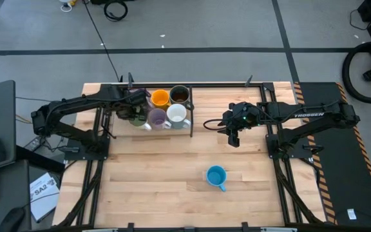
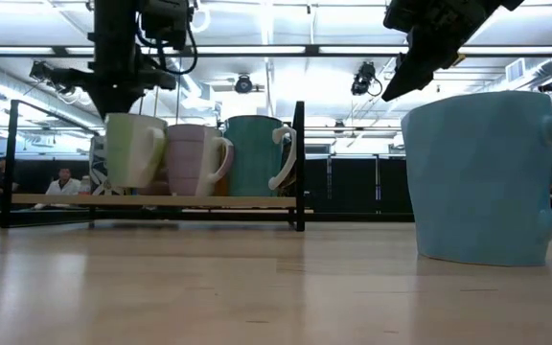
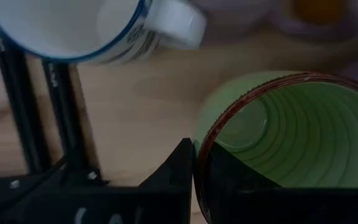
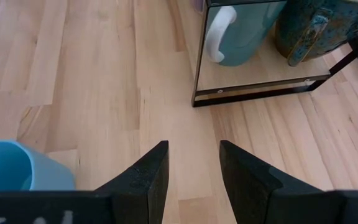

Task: Place coffee mugs
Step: Put the green mug on the shelf

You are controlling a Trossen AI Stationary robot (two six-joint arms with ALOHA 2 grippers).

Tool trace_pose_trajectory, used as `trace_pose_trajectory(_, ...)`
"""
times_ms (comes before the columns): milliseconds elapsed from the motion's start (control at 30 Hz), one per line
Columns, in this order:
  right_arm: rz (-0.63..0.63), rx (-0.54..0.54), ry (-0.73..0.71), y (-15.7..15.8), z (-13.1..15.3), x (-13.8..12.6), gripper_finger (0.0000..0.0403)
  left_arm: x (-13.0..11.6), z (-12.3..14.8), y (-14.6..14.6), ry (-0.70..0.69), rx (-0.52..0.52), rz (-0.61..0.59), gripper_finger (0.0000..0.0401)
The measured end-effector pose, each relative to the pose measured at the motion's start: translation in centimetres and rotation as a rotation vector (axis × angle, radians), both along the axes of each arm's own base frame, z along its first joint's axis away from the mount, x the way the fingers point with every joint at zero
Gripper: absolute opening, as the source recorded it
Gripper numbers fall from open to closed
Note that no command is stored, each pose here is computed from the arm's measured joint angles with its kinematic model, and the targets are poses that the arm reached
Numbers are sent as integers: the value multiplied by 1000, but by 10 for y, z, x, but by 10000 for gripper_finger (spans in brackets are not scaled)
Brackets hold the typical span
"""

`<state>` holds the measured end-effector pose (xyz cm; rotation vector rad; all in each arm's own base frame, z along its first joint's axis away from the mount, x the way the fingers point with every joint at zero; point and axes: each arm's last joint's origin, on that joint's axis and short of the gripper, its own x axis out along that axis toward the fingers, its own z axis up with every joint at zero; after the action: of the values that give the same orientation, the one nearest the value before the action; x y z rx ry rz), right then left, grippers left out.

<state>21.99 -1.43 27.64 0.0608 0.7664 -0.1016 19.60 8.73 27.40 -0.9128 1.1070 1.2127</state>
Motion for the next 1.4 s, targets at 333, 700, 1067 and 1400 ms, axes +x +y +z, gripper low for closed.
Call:
trace_pose_trajectory(333,0,0,0,0,0,0,148,1,-1,4,-5,1,37,27)
trace_pose_trajectory(700,0,0,0,0,0,0,148,0,-2,4,-4,-3,62,28)
trace_pose_trajectory(1067,0,0,0,0,0,0,148,1,-1,4,-12,1,62,71)
trace_pose_trajectory(1400,0,0,0,0,0,0,148,1,-1,4,-11,0,62,110)
